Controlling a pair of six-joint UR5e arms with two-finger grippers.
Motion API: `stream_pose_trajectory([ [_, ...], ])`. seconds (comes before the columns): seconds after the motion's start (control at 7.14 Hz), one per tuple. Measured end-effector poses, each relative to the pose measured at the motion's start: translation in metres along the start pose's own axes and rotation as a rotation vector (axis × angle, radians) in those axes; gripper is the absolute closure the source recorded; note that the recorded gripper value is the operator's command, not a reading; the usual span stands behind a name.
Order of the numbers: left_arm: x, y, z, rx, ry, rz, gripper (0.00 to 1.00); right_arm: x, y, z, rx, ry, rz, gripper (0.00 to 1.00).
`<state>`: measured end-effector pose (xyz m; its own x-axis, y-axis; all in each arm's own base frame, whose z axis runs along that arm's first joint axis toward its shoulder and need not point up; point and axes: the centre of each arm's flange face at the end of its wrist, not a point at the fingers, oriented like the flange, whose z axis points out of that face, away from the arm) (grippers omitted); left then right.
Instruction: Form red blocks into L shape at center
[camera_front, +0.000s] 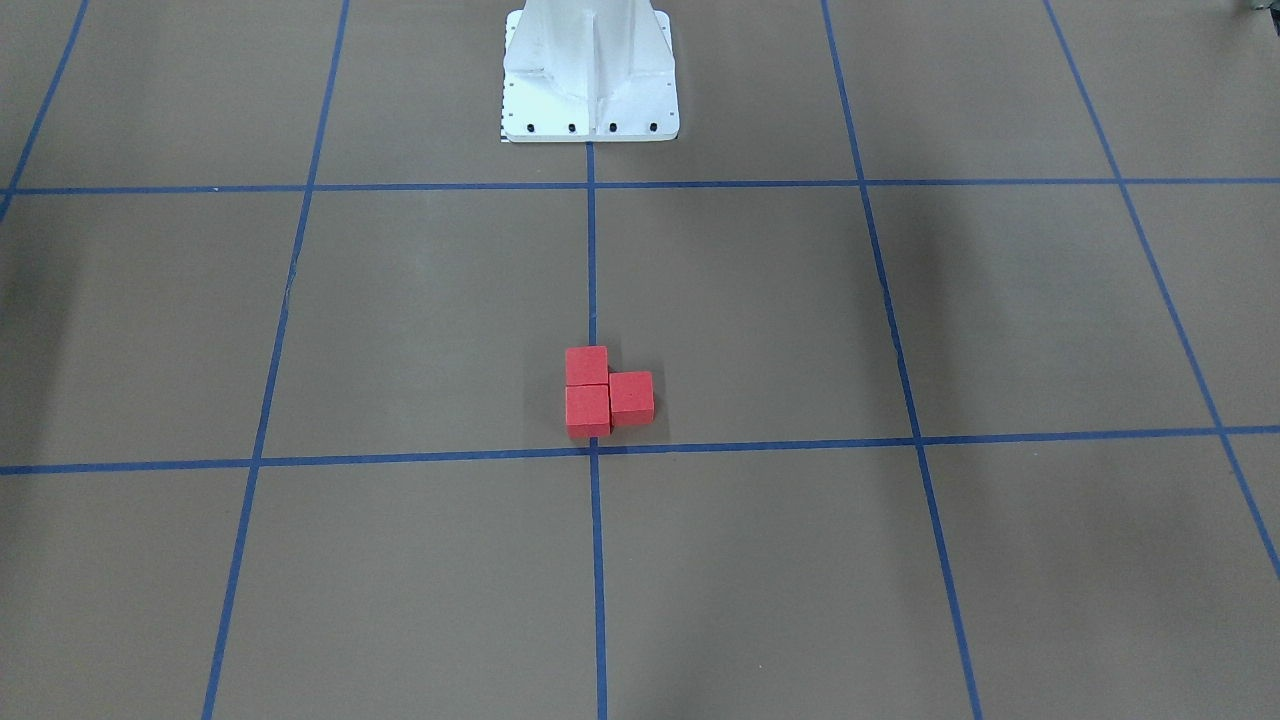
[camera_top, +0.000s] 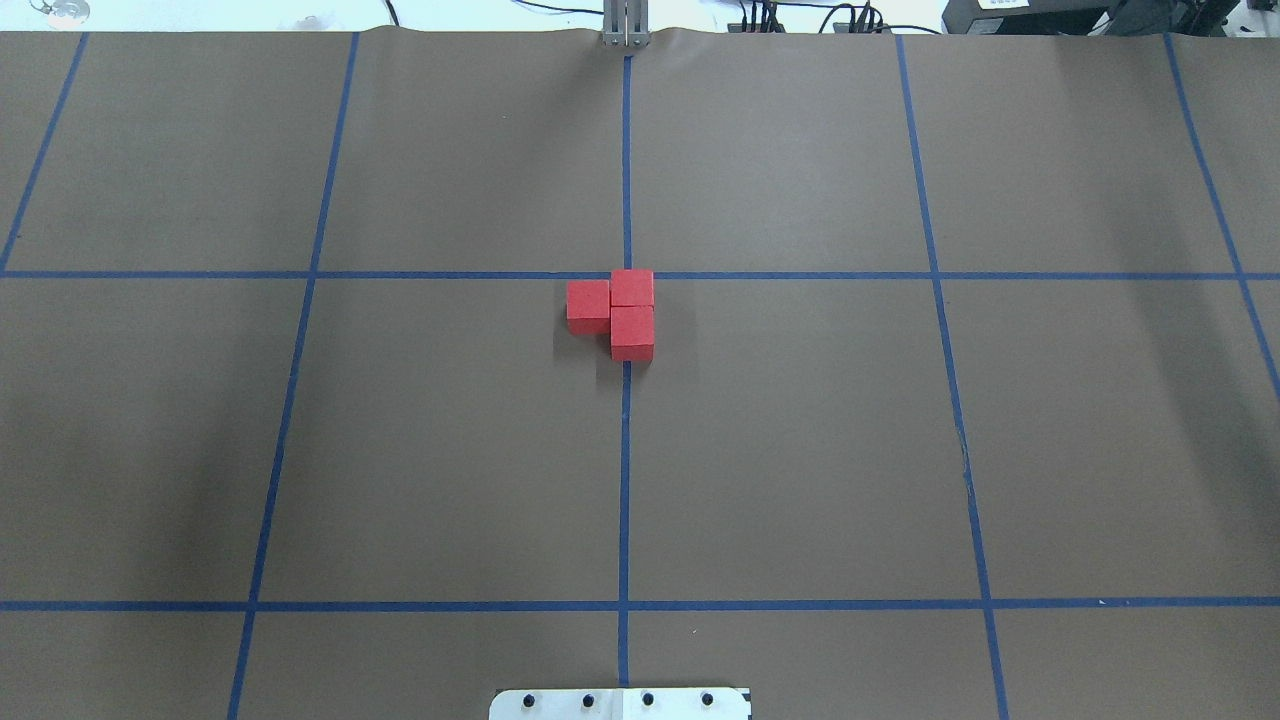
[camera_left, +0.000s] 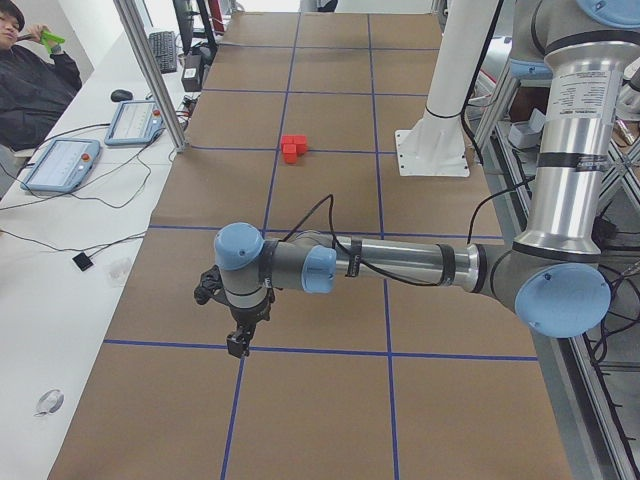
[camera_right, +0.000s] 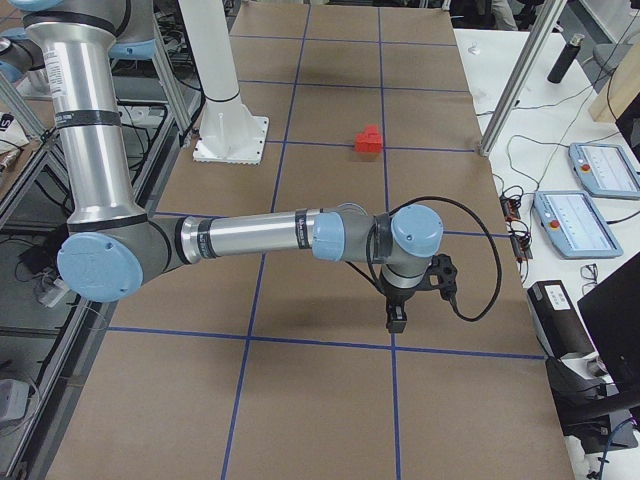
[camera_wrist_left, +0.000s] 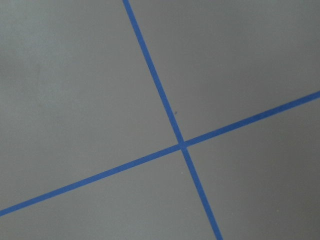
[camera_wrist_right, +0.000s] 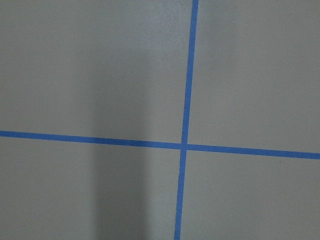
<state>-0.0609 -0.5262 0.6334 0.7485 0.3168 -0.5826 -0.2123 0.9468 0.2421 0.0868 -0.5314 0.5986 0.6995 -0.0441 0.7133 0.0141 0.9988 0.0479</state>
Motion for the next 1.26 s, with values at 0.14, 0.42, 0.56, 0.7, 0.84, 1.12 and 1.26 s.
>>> stream_pose_trajectory([
  [0.14, 0.006, 0.0, -0.008, 0.013, -0.001, -0.056, 0.0, 0.006, 0.013, 0.005, -0.009, 0.004, 0.015, 0.01],
  [0.42, 0.018, 0.021, -0.015, 0.022, 0.003, -0.129, 0.0, 0.022, 0.044, 0.026, -0.044, -0.001, 0.06, 0.01],
  [0.56, 0.023, 0.035, -0.014, 0.02, 0.016, -0.141, 0.0, 0.029, 0.058, 0.038, -0.064, -0.003, 0.072, 0.01],
  [0.7, 0.025, 0.047, -0.011, 0.014, 0.037, -0.151, 0.0, 0.03, 0.065, 0.047, -0.082, -0.004, 0.074, 0.01],
  [0.84, 0.026, 0.054, -0.008, 0.009, 0.051, -0.158, 0.0, 0.027, 0.068, 0.055, -0.099, -0.004, 0.066, 0.01],
  [1.12, 0.026, 0.058, -0.005, 0.005, 0.057, -0.162, 0.0, 0.019, 0.067, 0.061, -0.108, -0.001, 0.05, 0.01],
  [1.26, 0.026, 0.058, -0.005, 0.006, 0.057, -0.161, 0.0, 0.013, 0.064, 0.058, -0.086, 0.007, 0.068, 0.01],
])
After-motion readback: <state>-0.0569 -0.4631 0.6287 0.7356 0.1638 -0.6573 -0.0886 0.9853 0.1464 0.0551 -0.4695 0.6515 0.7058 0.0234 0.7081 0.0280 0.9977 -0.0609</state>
